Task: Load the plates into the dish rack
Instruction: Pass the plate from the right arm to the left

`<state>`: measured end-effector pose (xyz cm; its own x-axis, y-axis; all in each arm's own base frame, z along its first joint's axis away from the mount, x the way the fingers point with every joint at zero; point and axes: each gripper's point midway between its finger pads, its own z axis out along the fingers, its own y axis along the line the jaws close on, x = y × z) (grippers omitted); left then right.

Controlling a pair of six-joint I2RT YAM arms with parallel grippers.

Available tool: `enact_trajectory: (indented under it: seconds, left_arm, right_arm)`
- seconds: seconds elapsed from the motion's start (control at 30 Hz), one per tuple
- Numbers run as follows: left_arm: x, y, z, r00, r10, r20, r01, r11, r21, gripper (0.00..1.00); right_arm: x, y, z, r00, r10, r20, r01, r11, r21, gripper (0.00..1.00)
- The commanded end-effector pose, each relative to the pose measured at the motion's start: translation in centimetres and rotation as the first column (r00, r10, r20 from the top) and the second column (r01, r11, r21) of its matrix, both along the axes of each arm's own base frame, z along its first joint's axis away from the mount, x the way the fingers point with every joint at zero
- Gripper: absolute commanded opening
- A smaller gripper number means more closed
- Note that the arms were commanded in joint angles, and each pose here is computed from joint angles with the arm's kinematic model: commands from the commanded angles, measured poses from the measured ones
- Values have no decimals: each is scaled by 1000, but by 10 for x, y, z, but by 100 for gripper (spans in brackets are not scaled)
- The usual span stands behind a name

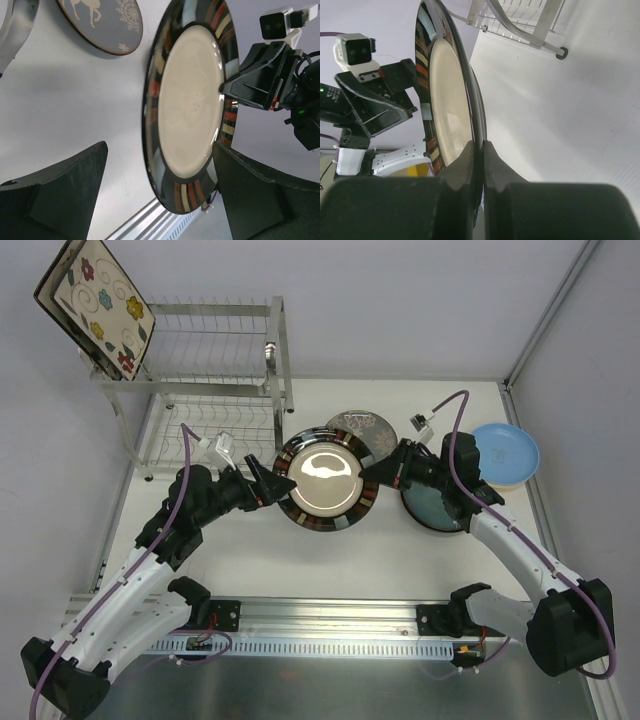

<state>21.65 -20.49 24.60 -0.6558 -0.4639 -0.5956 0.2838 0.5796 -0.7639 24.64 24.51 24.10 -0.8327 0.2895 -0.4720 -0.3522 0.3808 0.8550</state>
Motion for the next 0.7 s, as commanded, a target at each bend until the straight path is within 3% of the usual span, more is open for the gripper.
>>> enact_trajectory:
  seconds: [0.0,0.43,0.67]
  left_arm:
    - [5,-4,5,1000,16,24,-15,999,-45,84]
    - [6,-18,12,999,-21,37,26,991,-135,69]
    - [5,-21,14,998,-31,47,38,986,-160,54]
  right_arm:
    - [-5,12,90,967,67,247,-109,981,160,1]
    - [-4,16,91,966,76,249,-120,979,167,1]
    - [-4,17,88,966,70,248,-114,980,165,1]
